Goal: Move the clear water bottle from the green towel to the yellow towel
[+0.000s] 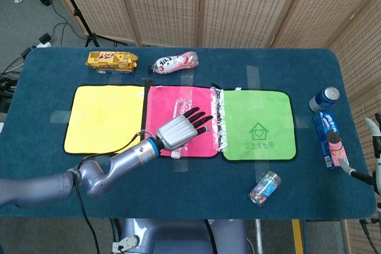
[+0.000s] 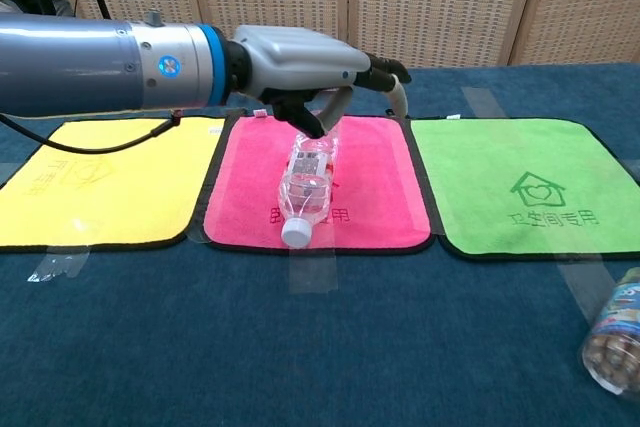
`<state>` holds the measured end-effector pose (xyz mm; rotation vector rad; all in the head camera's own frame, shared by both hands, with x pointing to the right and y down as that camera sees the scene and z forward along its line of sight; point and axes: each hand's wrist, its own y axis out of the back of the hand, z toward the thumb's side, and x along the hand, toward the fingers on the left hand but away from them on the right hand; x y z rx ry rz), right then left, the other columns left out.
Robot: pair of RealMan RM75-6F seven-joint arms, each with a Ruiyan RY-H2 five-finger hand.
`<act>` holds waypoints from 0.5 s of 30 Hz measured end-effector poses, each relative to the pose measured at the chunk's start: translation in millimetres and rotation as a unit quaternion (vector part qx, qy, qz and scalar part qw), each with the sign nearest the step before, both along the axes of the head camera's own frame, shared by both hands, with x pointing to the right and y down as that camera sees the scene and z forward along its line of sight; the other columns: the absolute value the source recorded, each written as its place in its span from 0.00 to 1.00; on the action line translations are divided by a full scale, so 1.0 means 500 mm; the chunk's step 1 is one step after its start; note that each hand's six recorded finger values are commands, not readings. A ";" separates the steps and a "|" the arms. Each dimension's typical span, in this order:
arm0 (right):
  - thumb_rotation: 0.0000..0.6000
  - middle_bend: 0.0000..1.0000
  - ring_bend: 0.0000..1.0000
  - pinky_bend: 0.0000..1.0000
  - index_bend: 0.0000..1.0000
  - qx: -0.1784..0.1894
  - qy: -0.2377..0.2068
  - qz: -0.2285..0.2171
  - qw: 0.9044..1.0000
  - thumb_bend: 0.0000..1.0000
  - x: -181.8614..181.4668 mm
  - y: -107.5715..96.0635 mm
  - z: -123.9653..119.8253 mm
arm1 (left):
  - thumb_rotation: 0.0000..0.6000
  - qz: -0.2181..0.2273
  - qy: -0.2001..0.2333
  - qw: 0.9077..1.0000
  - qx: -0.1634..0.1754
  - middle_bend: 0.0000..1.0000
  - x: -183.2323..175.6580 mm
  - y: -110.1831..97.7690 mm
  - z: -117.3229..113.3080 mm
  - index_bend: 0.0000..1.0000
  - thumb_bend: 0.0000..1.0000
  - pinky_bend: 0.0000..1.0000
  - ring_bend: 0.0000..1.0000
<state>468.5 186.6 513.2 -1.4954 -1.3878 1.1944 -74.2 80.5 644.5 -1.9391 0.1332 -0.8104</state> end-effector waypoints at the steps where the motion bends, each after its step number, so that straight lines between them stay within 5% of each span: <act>1: 1.00 0.00 0.00 0.00 0.00 0.000 0.000 0.001 1.000 0.00 0.001 0.000 0.000 | 1.00 0.002 -0.005 1.000 -0.005 0.02 0.007 0.002 0.007 0.25 1.00 0.02 0.03; 5: 1.00 0.00 0.00 0.00 0.00 -0.001 0.001 0.008 1.000 0.00 0.008 -0.002 -0.001 | 1.00 0.006 -0.024 0.999 -0.022 0.03 0.026 0.012 0.037 0.27 1.00 0.05 0.07; 15: 1.00 0.00 0.00 0.00 0.00 -0.003 0.003 0.018 1.000 0.00 0.016 -0.004 -0.003 | 1.00 0.016 -0.063 0.998 -0.018 0.21 0.043 0.019 0.103 0.49 1.00 0.10 0.19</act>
